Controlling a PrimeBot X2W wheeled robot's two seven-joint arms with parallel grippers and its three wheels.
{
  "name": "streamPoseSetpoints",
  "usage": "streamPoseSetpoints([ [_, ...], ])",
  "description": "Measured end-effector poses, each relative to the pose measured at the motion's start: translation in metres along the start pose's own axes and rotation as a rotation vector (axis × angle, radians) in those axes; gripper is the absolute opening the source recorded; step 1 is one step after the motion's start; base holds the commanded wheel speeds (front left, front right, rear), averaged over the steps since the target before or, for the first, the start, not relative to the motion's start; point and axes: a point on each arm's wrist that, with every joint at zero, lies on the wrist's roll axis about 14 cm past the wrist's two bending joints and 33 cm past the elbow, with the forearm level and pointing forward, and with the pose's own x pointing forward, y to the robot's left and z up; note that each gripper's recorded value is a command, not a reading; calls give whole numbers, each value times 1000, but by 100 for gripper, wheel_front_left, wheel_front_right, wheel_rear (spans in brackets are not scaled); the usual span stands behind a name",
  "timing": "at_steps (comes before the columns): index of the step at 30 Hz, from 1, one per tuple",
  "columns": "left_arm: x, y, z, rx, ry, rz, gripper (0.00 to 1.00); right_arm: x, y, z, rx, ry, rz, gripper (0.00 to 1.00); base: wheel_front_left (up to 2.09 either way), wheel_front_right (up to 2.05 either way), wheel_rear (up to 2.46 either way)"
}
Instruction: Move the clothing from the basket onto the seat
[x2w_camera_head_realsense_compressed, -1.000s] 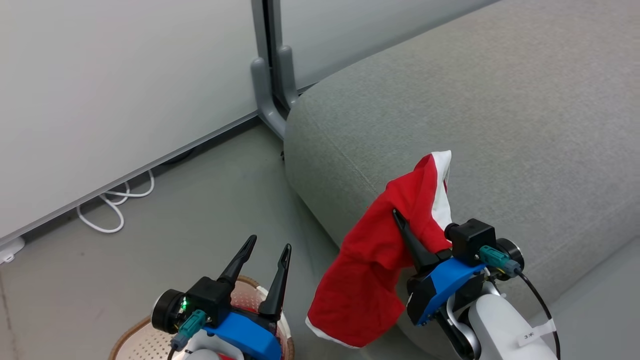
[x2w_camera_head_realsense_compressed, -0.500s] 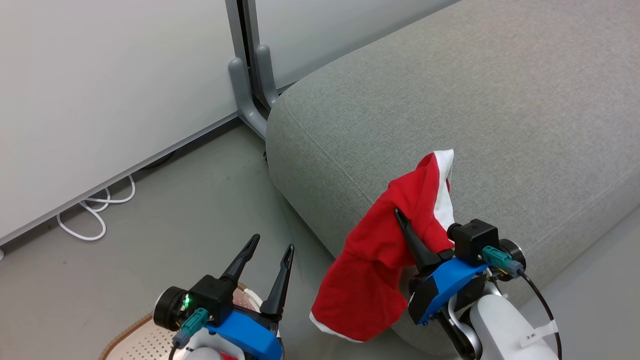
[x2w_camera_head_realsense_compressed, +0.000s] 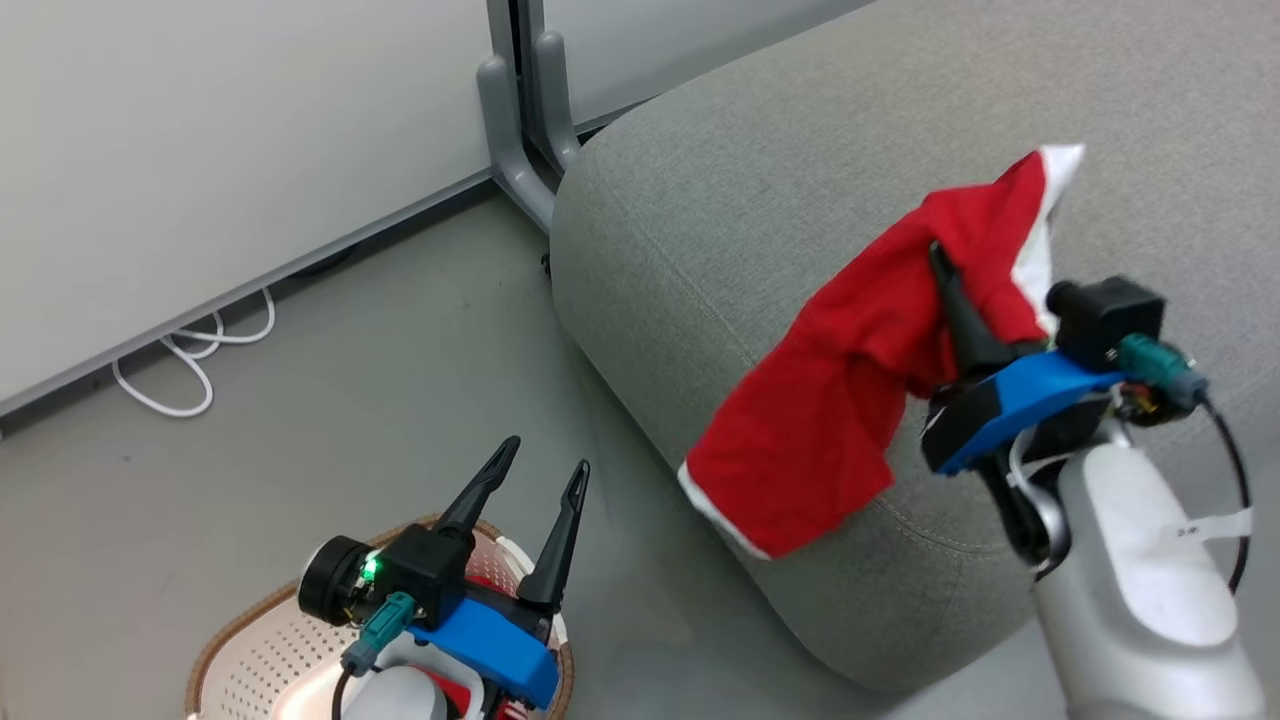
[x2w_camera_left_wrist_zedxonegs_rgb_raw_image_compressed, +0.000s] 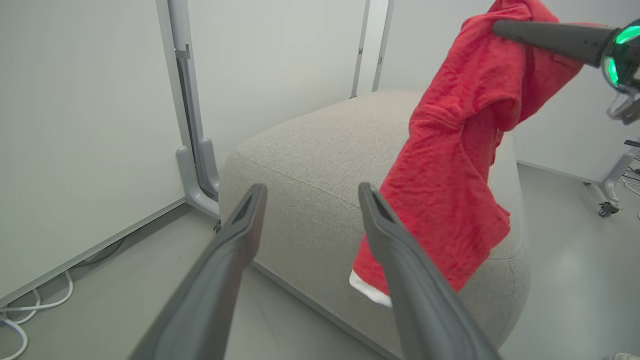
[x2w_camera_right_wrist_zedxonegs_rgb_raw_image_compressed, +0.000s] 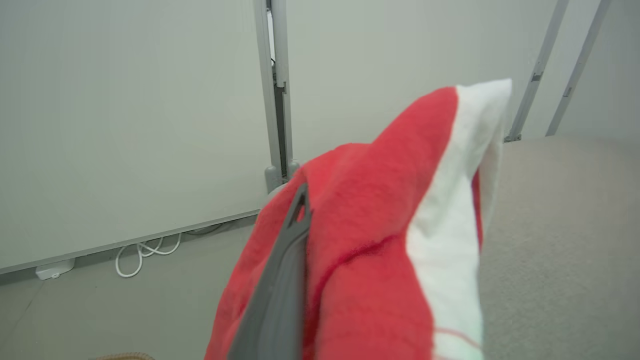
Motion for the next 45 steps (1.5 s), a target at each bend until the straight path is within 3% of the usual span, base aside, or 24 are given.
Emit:
streamPoseSetpoints([
  [6, 2, 22, -9, -6, 8, 20, 100, 37, -33, 40, -85, -66, -74, 0, 0, 0, 0],
  [15, 4, 70, -35, -14, 32, 66, 100, 94, -111, 96, -220, -138, -252, 0, 0, 0, 0],
  [19, 11, 92, -41, -16, 18, 86, 100, 109, -142, 102, -255, -156, -344, 0, 0, 0, 0],
  [24, 10, 115, -60, -38, 30, 120, 100, 131, -159, 61, -271, -89, -395, 0, 0, 0, 0],
  [30, 9, 143, -76, -46, 28, 164, 100, 142, -169, -5, -172, -56, -470, 0, 0, 0, 0],
  [38, 2, 163, -97, -59, 49, 209, 100, 137, -156, -115, -95, 154, -493, 0, 0, 0, 0],
  [45, 2, 163, -95, -62, 46, 215, 100, 136, -152, -129, -80, 194, -488, 0, 0, 0, 0],
])
